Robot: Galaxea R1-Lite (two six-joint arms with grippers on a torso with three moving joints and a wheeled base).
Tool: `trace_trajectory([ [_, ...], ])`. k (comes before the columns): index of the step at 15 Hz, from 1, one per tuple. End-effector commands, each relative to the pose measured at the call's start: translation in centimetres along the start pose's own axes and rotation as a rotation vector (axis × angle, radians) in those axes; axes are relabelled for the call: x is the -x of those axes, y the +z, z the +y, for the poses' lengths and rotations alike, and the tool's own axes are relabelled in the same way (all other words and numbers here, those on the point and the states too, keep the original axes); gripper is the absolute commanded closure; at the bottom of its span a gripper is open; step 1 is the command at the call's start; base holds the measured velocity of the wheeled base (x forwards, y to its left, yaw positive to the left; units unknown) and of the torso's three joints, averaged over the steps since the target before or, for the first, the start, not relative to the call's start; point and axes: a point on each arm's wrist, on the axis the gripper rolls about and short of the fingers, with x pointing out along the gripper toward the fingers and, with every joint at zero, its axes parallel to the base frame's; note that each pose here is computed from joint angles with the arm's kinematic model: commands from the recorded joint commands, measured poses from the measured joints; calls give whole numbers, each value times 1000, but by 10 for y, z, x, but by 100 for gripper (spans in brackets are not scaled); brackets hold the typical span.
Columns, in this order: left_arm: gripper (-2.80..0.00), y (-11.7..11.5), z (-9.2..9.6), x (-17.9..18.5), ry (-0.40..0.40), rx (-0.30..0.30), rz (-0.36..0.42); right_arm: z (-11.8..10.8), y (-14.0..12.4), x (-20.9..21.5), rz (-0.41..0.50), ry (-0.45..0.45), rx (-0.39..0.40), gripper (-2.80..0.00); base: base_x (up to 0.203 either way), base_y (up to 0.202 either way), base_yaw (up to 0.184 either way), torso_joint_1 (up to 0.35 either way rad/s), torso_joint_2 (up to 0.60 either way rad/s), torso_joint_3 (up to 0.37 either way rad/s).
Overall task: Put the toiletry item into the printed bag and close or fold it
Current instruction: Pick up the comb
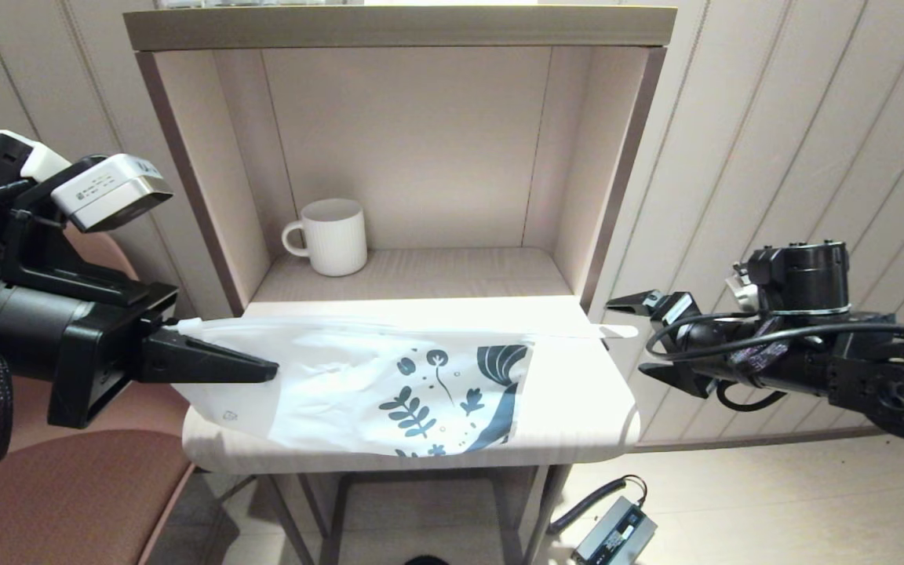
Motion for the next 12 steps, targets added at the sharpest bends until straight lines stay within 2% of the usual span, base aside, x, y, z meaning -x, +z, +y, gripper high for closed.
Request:
trace_trajectory([
  [1,0,-1,1,-1,-7,6,2,0,0,-1,2,2,-4,-280,0,0,0,0,0,0],
  [6,0,-1,1,-1,-11,4,0,2,1,-1,38,33,-1,-280,0,0,0,0,0,0],
  [12,0,-3,1,-2,-13,4,-2,-4,7,-2,22,19,-22,-280,0,0,0,0,0,0],
])
